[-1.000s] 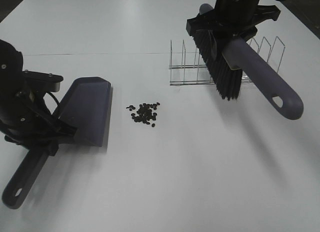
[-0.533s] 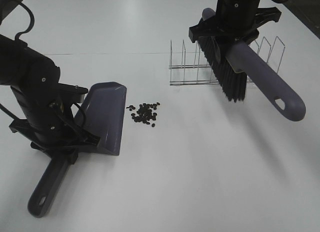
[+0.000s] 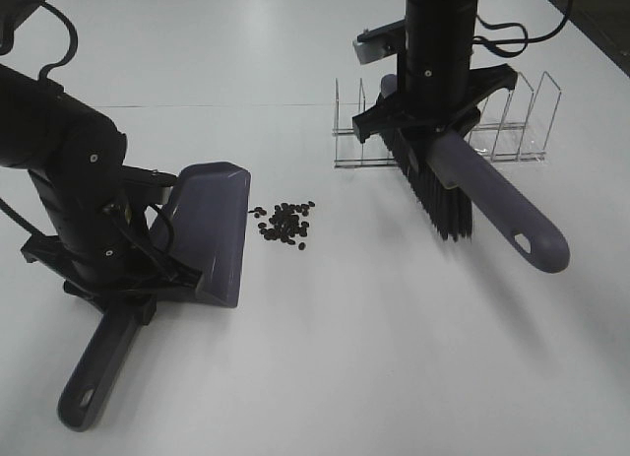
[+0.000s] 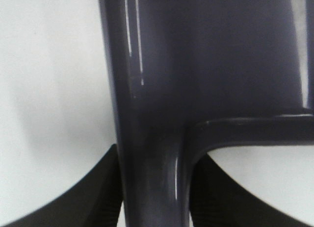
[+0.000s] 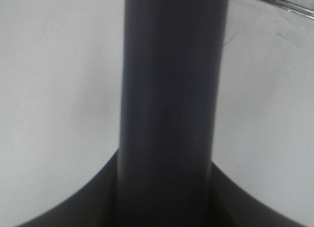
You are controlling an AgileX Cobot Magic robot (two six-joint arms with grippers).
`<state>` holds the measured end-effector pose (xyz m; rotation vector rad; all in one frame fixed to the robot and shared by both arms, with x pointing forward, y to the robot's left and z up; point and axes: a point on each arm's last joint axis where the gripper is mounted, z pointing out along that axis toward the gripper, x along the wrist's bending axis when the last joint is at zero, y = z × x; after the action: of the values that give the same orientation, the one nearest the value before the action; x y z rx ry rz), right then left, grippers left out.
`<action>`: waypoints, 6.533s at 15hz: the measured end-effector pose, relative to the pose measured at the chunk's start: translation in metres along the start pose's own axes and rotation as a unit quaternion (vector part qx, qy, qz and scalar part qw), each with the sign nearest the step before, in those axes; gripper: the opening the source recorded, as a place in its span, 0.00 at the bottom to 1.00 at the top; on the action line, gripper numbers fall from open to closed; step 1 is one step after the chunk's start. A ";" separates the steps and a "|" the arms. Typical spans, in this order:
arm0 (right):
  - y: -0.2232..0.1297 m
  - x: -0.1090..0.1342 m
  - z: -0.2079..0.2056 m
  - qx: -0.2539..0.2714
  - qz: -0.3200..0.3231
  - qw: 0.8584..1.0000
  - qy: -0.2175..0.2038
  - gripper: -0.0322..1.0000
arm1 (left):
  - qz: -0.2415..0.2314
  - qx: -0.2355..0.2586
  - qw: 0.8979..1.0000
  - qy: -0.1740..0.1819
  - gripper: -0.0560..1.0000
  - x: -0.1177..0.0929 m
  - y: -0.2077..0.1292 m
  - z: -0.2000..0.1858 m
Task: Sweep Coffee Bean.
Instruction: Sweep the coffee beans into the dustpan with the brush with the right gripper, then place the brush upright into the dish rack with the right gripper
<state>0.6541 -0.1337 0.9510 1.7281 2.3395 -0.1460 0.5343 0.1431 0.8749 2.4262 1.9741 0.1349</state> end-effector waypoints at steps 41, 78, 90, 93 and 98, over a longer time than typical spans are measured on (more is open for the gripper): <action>0.033 0.127 -0.005 -0.042 0.031 0.955 0.292 0.34 | -0.001 0.010 1.000 0.004 0.37 0.000 0.001 0.004; 0.006 0.163 0.042 0.032 -0.160 0.970 0.182 0.34 | -0.007 0.010 1.000 0.002 0.37 -0.001 0.001 0.005; 0.035 0.165 -0.017 -0.075 -0.156 0.957 0.232 0.34 | -0.006 0.009 1.000 0.003 0.37 -0.001 0.001 0.005; 0.036 0.160 -0.026 -0.089 -0.159 0.958 0.220 0.34 | -0.006 0.009 1.000 0.003 0.37 -0.001 0.001 0.005; 0.042 0.120 -0.069 -0.138 -0.127 0.960 0.208 0.34 | -0.006 0.005 1.000 0.001 0.37 -0.001 0.002 0.005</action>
<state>0.6524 0.0054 0.9911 1.4255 2.7066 0.5277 0.5365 0.1417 0.8704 2.4201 1.9939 0.1282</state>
